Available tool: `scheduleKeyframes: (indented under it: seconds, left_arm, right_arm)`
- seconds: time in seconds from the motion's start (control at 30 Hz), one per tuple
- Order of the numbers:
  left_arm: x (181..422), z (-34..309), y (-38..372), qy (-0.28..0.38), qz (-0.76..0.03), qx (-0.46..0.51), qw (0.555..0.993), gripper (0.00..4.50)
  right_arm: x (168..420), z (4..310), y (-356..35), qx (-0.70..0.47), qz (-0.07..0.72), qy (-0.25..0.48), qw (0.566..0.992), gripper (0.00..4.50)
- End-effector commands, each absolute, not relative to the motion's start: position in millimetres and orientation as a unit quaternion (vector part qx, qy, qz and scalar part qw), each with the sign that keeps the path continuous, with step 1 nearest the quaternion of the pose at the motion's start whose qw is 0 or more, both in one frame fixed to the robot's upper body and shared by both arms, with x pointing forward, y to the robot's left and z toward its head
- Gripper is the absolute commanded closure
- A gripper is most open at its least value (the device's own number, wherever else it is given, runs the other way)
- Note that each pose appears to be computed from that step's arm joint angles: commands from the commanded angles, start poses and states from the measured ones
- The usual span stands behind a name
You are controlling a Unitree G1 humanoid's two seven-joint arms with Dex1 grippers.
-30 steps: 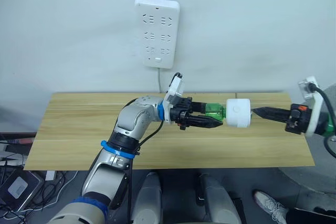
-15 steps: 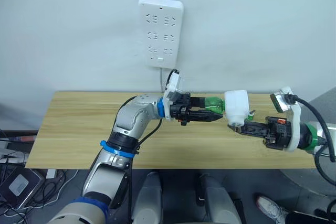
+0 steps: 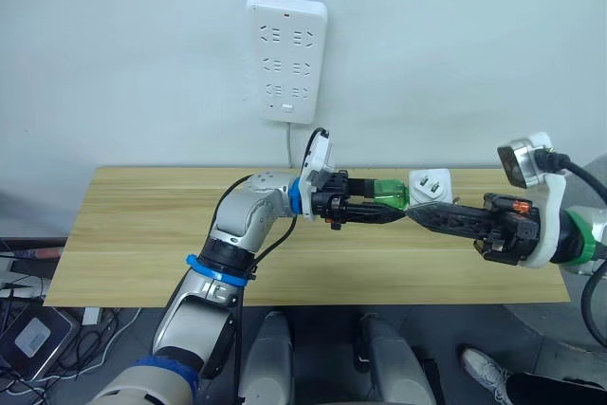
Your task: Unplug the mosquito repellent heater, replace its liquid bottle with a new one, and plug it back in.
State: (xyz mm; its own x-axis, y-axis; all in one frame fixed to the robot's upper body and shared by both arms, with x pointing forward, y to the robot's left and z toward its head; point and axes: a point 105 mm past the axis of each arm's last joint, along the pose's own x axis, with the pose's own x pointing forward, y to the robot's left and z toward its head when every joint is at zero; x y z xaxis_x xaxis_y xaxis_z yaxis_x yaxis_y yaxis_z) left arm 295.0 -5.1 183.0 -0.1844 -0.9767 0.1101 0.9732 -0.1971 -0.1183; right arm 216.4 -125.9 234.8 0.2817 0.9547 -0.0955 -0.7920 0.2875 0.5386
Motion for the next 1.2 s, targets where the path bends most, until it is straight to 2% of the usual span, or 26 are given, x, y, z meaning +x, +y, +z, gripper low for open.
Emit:
scheduleKeyframes:
  seconds: [0.03, 0.17, 0.4, 0.7, 0.9, 1.2]
  left_arm:
    - [291, 185, -8, -0.002, -0.78, -0.069, 0.622, 2.25]
    - [291, 183, -7, -0.002, -0.78, -0.066, 0.622, 2.25]
    - [285, 183, -6, -0.001, -0.789, -0.064, 0.61, 2.25]
    - [282, 188, -6, -0.003, -0.796, -0.075, 0.601, 2.25]
    - [279, 188, -5, 0.0, -0.8, -0.078, 0.595, 2.25]
    - [278, 191, -4, -0.001, -0.803, -0.087, 0.59, 2.25]
  right_arm:
    - [212, 249, -121, 0.185, 0.592, 0.19, 0.761, 4.46]
    - [220, 258, -122, 0.177, 0.591, 0.186, 0.765, 4.46]
    - [245, 263, -122, 0.175, 0.545, 0.189, 0.798, 4.46]
    - [266, 232, -136, 0.146, 0.475, 0.235, 0.835, 4.46]
    - [277, 228, -140, 0.143, 0.463, 0.231, 0.844, 4.46]
    - [272, 207, -142, 0.128, 0.466, 0.264, 0.835, 4.46]
